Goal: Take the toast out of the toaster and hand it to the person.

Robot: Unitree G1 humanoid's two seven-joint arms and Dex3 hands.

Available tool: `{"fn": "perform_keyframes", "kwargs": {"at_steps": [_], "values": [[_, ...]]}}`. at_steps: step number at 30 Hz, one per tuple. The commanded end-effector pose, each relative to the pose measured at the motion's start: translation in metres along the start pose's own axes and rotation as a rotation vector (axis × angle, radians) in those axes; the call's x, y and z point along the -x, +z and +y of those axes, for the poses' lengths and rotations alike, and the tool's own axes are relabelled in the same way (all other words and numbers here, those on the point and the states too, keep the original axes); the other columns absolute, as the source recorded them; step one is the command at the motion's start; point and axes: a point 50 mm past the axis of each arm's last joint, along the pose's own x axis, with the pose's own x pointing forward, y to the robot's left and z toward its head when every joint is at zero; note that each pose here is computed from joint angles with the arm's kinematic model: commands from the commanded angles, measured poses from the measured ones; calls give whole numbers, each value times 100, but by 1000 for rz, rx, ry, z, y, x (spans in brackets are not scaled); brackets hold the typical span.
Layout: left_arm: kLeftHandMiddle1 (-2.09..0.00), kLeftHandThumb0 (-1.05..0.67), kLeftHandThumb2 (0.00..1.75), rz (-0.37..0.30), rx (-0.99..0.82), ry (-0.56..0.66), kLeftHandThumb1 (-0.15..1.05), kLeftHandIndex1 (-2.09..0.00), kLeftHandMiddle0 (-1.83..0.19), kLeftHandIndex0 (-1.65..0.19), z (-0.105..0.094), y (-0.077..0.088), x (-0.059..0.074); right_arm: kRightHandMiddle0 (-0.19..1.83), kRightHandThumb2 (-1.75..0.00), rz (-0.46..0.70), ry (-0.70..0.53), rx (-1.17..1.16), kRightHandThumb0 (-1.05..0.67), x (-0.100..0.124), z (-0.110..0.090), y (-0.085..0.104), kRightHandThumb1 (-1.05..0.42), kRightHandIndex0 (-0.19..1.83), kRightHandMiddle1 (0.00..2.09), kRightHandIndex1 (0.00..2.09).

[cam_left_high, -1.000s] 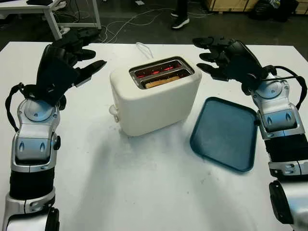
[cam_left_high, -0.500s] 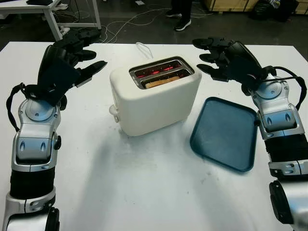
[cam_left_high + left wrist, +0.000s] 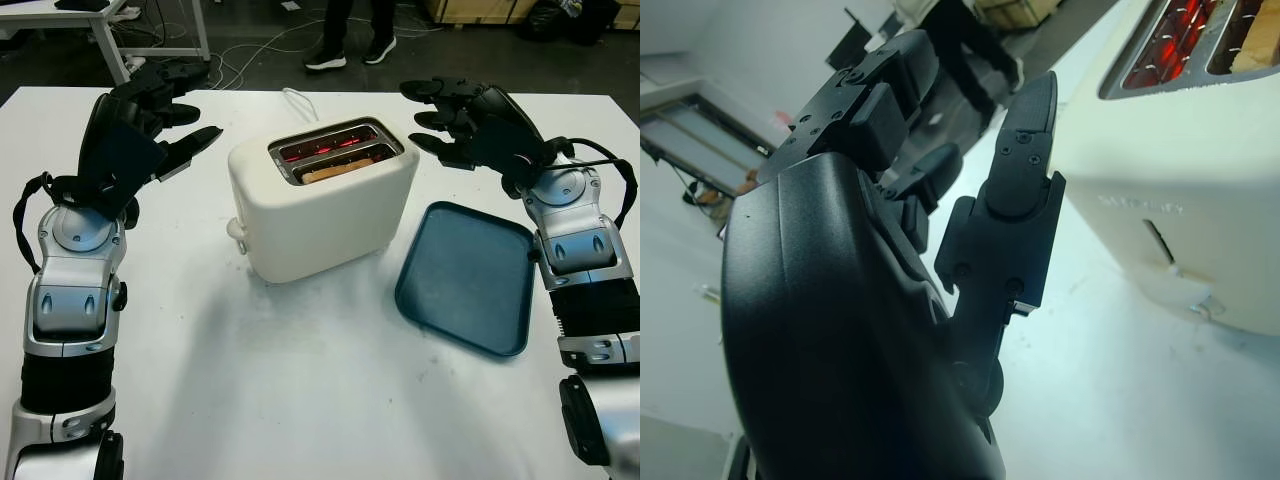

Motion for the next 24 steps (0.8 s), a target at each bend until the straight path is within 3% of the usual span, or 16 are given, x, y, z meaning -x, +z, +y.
{"fn": "perform_keyframes", "kwargs": {"at_steps": [1, 24], "values": [[-87, -37, 2, -20, -3, 7, 92, -28, -24, -48, 2, 3, 0, 50, -35, -2, -3, 8, -31, 1, 0, 1, -92, 54, 0, 1], [-86, -36, 2, -17, 4, 10, 92, -30, -25, -47, 0, 1, 2, 48, -36, 23, 1, -6, -30, 3, 3, 2, -92, 52, 0, 0]]}}
